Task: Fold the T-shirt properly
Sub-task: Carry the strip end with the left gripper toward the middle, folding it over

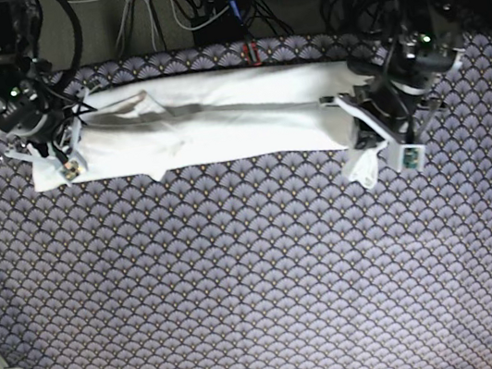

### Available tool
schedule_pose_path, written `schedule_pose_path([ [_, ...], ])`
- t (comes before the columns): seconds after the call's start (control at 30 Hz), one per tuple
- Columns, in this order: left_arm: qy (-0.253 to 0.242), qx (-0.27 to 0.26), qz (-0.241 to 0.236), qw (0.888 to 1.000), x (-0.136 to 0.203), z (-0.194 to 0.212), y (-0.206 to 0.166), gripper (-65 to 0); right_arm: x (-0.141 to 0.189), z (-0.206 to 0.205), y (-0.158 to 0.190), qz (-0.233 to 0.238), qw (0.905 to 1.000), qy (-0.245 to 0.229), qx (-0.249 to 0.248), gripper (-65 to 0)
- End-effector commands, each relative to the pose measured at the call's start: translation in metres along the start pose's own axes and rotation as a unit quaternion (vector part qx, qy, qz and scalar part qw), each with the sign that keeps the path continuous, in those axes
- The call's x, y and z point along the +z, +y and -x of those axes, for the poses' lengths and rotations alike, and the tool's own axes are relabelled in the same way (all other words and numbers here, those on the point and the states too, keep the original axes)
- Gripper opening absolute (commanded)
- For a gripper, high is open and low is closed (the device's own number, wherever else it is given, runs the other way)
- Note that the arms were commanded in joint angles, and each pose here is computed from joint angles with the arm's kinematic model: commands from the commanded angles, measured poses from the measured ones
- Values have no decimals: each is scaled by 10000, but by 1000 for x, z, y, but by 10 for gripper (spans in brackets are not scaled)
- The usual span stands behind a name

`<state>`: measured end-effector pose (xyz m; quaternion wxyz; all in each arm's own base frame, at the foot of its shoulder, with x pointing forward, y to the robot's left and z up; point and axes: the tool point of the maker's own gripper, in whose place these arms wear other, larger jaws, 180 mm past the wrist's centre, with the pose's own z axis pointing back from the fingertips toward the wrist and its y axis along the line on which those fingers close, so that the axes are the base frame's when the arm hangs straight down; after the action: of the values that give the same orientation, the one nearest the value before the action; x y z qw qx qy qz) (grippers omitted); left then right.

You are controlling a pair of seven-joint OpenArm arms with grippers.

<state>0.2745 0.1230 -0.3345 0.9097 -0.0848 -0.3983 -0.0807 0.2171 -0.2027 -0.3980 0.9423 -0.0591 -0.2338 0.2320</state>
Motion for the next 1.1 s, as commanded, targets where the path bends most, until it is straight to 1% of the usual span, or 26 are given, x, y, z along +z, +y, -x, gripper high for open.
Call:
schedule_pose_path([
  [0.0, -202, -71, 121, 9997, -1, -11, -14, -647, 4, -8, -6, 92, 9998, -148, 27, -650],
  [0.23, -256, -587, 214, 9977, -14, -15, -78, -646, 4, -8, -6, 92, 9998, -148, 27, -650],
  [0.37, -302, -1034, 483, 9930, -15, -17, -117, -646, 4, -9, -6, 95, 9998, -155, 26, -650],
  [0.47, -250, -1266, 687, 9893, -16, -11, -138, -646, 4, -9, -6, 95, 9998, -155, 26, -650],
  [0.67, -29, -1408, 710, 9875, -24, 3, -144, -646, 5, -7, -12, 153, 9998, -124, 91, -650],
  [0.83, -28, -1394, 741, 9875, -24, 3, -146, -641, 5, -7, -12, 153, 9998, -124, 91, -650],
  [0.9, -28, -1389, 747, 9875, -24, 3, -146, -597, 5, -7, -12, 153, 9998, -124, 91, -650],
  [0.93, -30, -1383, 751, 9875, -24, 3, -146, -553, 5, -8, -12, 157, 9997, -131, 91, -650],
  [1.0, -32, -1387, 786, 9872, -22, 4, -149, -440, 5, -8, -12, 157, 9997, -131, 91, -650],
  [1.07, -45, -1510, 924, 9842, -20, 6, -158, -330, 5, -8, -12, 157, 9997, -130, 102, -650],
])
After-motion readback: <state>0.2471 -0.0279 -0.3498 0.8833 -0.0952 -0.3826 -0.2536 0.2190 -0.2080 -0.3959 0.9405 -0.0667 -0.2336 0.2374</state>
